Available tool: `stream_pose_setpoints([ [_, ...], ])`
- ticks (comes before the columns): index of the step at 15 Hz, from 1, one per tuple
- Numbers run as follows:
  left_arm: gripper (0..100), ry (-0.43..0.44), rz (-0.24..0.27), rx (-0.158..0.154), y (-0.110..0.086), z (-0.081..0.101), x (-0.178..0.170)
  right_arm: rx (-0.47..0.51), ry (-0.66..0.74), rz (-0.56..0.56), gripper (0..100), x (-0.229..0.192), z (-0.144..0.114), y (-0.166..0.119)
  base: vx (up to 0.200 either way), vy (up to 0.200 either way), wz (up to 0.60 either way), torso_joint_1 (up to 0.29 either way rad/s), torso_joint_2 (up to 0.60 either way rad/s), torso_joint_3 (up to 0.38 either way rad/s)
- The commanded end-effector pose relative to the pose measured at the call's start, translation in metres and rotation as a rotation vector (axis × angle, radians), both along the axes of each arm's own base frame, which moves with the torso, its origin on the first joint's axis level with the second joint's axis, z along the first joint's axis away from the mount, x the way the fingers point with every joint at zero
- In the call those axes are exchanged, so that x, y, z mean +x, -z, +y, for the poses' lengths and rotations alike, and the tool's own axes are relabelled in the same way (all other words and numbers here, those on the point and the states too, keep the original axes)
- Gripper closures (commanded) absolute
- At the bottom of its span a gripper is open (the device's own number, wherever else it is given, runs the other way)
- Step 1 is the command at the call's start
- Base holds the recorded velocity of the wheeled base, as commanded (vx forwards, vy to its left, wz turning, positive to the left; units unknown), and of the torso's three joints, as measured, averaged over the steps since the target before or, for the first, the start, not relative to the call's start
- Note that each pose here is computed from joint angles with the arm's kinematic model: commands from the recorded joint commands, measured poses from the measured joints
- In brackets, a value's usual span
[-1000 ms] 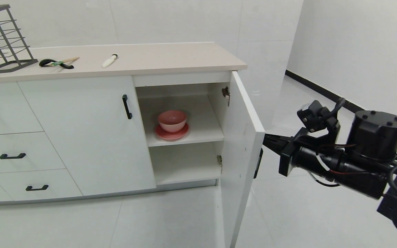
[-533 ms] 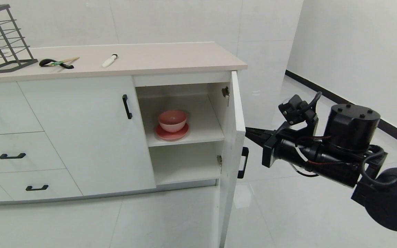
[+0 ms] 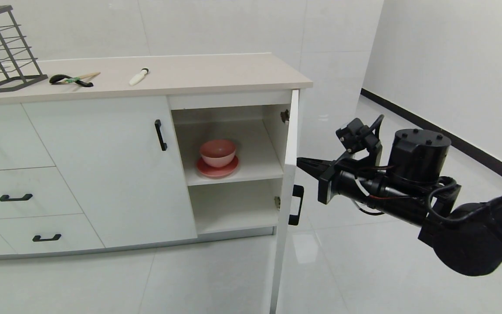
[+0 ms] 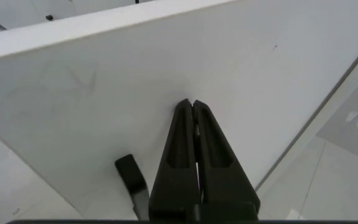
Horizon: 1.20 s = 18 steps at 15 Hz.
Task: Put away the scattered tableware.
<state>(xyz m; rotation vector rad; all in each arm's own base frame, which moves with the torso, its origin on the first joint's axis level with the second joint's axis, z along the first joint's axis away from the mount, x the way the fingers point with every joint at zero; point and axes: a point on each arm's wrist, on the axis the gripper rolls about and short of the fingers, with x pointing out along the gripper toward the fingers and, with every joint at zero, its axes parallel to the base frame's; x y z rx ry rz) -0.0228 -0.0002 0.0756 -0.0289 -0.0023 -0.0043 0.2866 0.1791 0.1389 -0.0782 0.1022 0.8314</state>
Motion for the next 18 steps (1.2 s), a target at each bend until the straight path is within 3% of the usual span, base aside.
stream_pose_setpoints([
  [1,0,-0.001,0.001,0.0,0.0,0.0,0.0,-0.002,-0.001,0.003,100,0.012,0.008,0.007,0.0,0.0,0.0,0.0,0.0,0.0],
  [8,0,0.0,0.001,0.0,0.0,0.0,0.0,0.047,-0.043,-0.026,100,0.036,0.043,0.021,0.0,0.0,0.0,0.0,0.0,0.0],
  [18,0,-0.001,0.001,-0.003,0.0,0.0,0.0,0.06,-0.014,-0.046,100,0.072,0.053,0.038,0.0,0.0,0.0,0.0,0.0,0.0],
])
